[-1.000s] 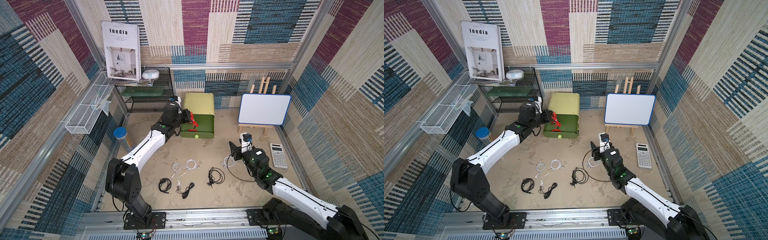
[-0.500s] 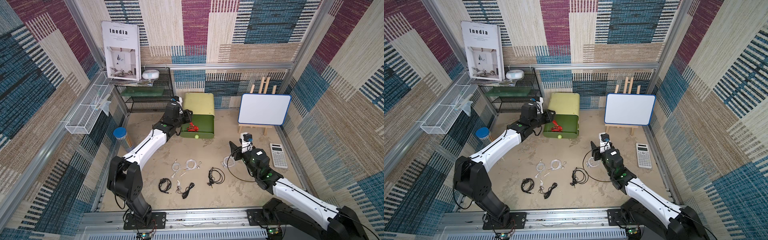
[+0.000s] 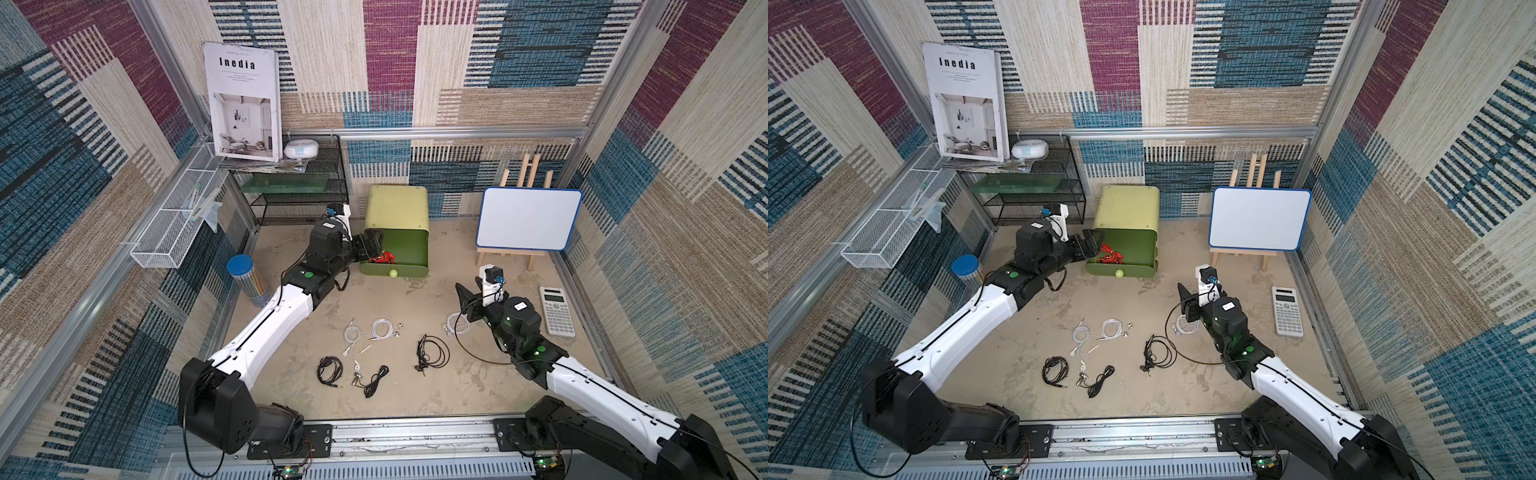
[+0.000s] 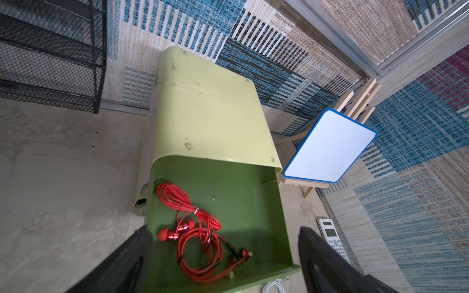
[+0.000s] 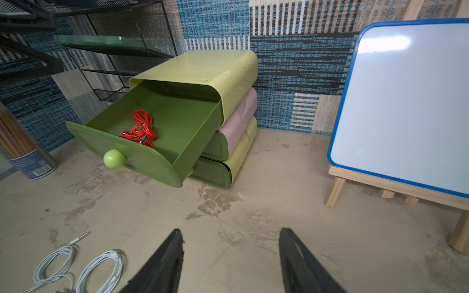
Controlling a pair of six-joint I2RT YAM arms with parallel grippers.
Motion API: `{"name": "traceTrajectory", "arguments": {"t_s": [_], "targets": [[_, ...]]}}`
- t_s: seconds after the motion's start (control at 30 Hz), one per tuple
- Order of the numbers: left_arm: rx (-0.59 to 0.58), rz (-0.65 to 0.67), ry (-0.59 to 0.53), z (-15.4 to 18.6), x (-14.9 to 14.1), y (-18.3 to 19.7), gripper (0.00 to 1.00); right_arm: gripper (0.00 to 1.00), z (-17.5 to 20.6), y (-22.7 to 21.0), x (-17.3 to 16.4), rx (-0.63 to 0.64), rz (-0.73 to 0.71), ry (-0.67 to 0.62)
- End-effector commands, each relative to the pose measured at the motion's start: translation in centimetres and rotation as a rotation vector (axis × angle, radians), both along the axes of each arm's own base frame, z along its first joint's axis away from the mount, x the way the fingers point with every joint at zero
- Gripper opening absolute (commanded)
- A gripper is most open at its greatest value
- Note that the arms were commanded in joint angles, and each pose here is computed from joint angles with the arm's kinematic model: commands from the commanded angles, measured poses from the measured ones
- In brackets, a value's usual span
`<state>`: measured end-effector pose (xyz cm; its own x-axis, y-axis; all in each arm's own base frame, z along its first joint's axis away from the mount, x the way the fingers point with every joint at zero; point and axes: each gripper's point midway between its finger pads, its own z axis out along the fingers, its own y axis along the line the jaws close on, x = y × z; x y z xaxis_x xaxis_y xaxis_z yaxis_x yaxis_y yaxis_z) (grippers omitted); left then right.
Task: Place the wired earphones into the drawer by color
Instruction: Place the wired earphones in the drawer, then close the drawer in the storage box.
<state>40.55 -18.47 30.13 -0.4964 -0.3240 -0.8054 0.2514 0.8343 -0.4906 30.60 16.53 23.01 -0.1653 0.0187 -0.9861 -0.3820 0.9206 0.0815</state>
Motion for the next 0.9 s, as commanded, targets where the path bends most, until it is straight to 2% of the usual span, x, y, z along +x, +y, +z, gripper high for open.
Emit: {"name": "traceTrajectory", "arguments": {"t_s": [0.0, 0.17, 0.3, 0.43, 0.7, 0.87], "targets": [[0.044, 0.033, -0.012, -0.9, -2.1, 1.7, 0.99, 0.64, 1.5, 2.5, -0.9, 0.051, 0.145, -0.009], [0.080, 0.054, -0.011, -2.6, -5.6, 3.8, 0.99, 0.64, 2.2, 4.8, -1.2, 0.114, 0.259, 0.047], [0.117, 0.037, 0.010, -4.0, -7.7, 4.5, 0.99, 0.64, 2.6, 5.7, -0.7, 0.157, 0.278, 0.087], [0.088, -0.024, 0.014, -5.3, -9.1, 3.8, 1.00, 0.64, 3.1, 6.3, -0.3, 0.188, 0.286, 0.104], [-0.032, -0.090, 0.068, -7.3, -9.5, 2.0, 0.95, 0.64, 3.2, 4.1, 1.0, 0.189, 0.138, 0.106], [-0.126, -0.086, 0.115, -8.1, -8.7, 0.7, 0.92, 0.64, 4.0, 2.7, 1.5, 0.148, 0.067, 0.050]]}}
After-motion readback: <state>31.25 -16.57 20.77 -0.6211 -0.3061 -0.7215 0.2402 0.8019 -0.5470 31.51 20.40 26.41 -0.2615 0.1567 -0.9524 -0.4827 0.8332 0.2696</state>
